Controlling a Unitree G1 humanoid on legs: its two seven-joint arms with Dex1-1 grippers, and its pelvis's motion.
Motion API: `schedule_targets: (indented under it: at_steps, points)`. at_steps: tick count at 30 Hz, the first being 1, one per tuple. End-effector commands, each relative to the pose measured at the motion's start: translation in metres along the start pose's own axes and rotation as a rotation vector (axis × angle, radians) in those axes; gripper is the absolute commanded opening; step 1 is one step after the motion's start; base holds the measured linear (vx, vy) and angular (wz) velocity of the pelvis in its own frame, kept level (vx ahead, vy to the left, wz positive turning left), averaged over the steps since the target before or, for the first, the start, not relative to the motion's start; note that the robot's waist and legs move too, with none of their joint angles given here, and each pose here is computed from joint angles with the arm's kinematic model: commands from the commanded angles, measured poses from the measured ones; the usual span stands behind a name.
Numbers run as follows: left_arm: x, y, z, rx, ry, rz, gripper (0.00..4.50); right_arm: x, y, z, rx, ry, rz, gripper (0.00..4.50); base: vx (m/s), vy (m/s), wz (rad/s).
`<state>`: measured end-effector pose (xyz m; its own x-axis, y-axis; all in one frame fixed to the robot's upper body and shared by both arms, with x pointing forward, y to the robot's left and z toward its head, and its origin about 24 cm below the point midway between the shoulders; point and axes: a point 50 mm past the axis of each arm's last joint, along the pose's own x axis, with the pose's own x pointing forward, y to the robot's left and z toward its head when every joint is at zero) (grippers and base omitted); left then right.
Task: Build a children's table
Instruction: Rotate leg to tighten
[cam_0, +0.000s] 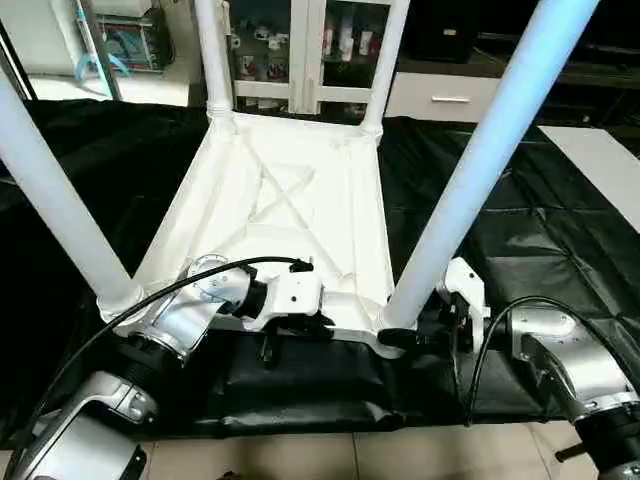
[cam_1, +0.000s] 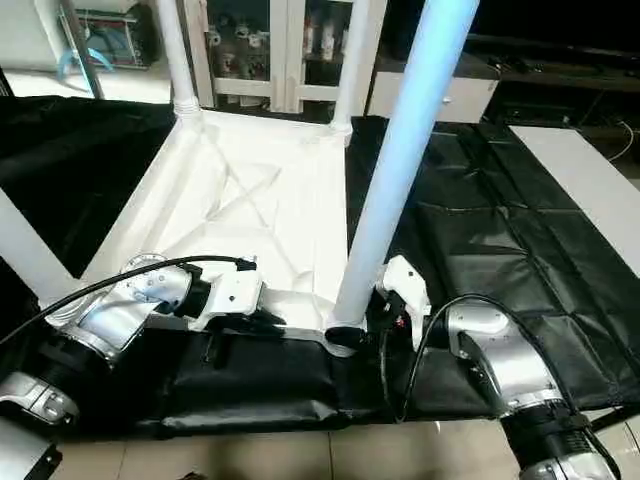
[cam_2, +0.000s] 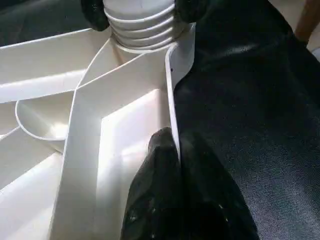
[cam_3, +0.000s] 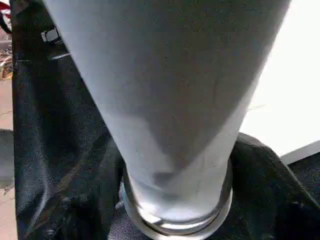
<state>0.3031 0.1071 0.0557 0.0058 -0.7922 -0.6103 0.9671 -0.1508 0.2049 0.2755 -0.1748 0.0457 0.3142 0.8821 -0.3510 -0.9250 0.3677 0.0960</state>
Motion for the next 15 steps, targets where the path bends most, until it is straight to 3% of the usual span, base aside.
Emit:
schedule_targets:
  at_steps: [1,7,11,15]
  points:
    - [0.021,-0.021,-0.01,-0.009,0.067,-0.159,0.0,0.002,-0.003,0.004,-0.016,-0.002,-0.004,2.75,0.0,0.0,0.0]
    - [0.021,-0.023,-0.011,-0.011,0.074,-0.168,0.0,0.002,-0.003,-0.001,0.002,-0.003,-0.002,2.66,0.0,0.0,0.0]
    - [0.023,-0.023,-0.013,-0.038,0.073,-0.146,0.0,0.003,-0.011,-0.005,0.046,-0.037,-0.132,2.65,0.0,0.0,0.0]
    - [0.036,-0.011,-0.006,-0.129,0.01,-0.006,0.0,0.014,-0.033,-0.013,0.21,-0.11,-0.538,2.65,-0.013,0.004,-0.05]
